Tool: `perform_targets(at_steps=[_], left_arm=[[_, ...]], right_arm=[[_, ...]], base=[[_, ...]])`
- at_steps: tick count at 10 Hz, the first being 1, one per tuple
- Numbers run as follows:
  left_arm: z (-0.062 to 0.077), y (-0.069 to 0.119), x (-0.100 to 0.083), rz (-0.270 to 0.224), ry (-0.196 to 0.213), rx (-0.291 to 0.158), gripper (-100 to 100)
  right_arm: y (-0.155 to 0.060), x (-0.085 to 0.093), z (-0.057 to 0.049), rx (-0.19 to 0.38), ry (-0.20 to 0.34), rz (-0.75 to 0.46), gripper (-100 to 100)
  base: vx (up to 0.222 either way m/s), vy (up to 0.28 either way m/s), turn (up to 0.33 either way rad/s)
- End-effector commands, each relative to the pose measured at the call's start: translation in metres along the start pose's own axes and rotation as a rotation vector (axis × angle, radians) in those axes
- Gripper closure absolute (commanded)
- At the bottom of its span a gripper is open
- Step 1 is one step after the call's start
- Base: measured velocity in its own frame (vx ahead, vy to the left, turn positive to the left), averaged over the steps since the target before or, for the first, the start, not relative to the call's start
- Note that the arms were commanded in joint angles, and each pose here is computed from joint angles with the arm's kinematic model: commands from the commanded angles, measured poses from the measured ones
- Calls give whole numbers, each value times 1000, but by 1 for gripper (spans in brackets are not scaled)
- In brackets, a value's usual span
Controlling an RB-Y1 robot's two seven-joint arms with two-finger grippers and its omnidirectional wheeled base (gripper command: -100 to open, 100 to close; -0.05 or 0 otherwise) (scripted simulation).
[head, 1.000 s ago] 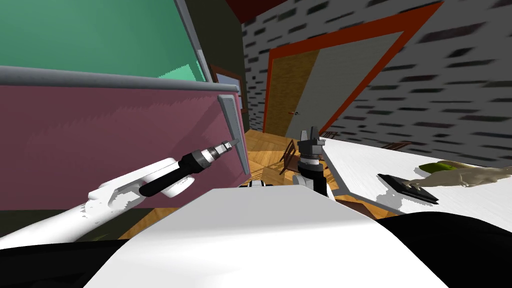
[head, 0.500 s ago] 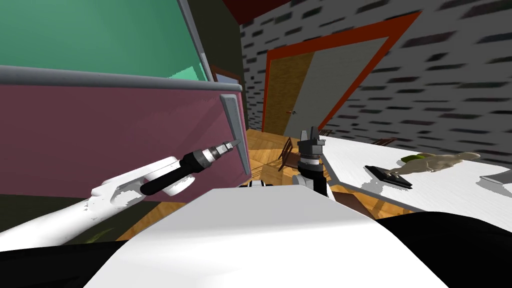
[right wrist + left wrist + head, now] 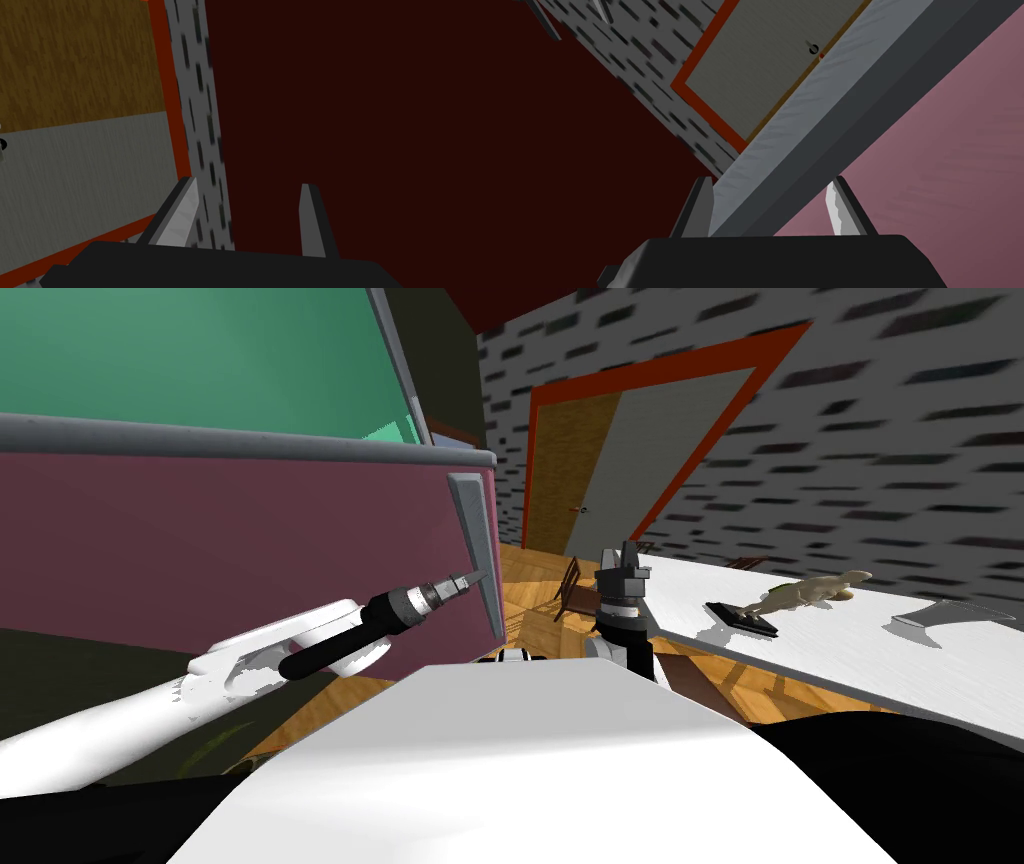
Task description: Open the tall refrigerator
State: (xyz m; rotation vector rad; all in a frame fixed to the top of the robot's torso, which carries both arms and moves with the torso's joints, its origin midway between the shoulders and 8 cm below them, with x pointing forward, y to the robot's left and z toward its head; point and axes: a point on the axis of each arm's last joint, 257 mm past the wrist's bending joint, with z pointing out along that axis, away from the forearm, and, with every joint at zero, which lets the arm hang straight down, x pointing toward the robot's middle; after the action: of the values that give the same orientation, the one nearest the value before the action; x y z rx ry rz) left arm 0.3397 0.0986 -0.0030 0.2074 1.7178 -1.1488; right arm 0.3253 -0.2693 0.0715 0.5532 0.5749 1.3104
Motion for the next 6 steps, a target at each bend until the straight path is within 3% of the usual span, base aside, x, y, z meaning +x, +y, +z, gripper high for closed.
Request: perform_targets(at_steps=[1,4,6], left_arm=[[0,-23,18,-14,48,78,100],[0,-32,25,-13,72,111,100],[0,-32,25,-13,72,111,100]], right_arm=[[0,0,0,0,0,0,0],[0,0,0,0,0,0,0],[0,0,0,0,0,0,0]], base=[[-147,58,17],[-145,35,-45],[-48,-4,24]])
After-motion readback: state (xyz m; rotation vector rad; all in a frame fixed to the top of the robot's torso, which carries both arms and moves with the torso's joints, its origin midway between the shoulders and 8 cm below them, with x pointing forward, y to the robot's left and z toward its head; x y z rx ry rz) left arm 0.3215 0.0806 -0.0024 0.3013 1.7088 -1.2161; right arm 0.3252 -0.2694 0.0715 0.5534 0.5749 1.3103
